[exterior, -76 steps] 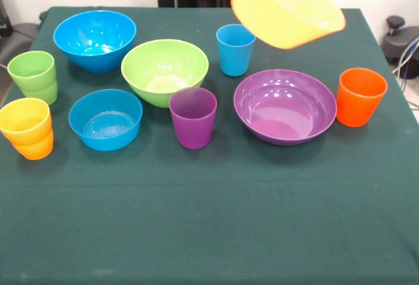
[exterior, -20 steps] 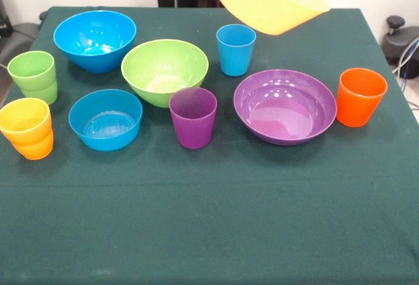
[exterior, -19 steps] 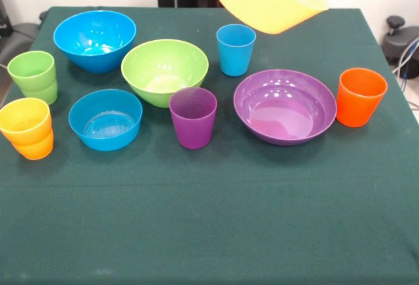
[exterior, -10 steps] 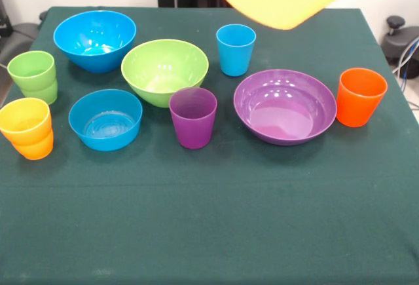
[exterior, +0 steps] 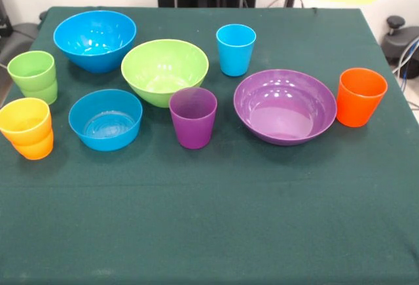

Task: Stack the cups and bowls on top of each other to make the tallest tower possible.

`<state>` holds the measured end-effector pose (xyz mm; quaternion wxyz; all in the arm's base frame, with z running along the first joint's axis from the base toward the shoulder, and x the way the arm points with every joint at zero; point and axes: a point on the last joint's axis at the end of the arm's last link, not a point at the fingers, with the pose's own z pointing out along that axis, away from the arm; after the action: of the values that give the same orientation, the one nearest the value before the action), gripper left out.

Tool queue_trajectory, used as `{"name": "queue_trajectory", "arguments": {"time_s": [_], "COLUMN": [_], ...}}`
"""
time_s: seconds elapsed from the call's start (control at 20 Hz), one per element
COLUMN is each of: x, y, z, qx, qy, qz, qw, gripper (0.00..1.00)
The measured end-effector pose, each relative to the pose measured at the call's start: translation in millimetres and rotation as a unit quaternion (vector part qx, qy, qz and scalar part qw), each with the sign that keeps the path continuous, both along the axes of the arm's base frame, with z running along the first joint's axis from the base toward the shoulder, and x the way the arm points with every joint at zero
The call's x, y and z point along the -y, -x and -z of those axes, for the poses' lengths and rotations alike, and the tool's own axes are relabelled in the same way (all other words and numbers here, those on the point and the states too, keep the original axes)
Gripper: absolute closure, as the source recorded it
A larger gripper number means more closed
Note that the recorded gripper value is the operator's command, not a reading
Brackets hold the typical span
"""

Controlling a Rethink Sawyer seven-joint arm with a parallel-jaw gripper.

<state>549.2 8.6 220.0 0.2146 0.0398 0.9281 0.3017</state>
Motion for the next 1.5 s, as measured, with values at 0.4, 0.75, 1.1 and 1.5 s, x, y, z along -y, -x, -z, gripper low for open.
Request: {"name": "queue_trajectory", "arguments": {"time_s": [0.4, 0.75, 1.1, 1.5], "x": [-30, -42, -44, -48], "y": [1.0, 2.3, 8.4, 26.9], "z": [-10, -16, -6, 31], "qx": [0.009, 0.016, 0.030, 0.066], "qy": [-0.083, -0.113, -0.118, -0.129], "qz": [-0.024, -0.037, -0.047, -0.064], "qw": [0.9962, 0.9927, 0.9914, 0.9874], "gripper": [1.00, 1.00, 1.00, 1.00]}}
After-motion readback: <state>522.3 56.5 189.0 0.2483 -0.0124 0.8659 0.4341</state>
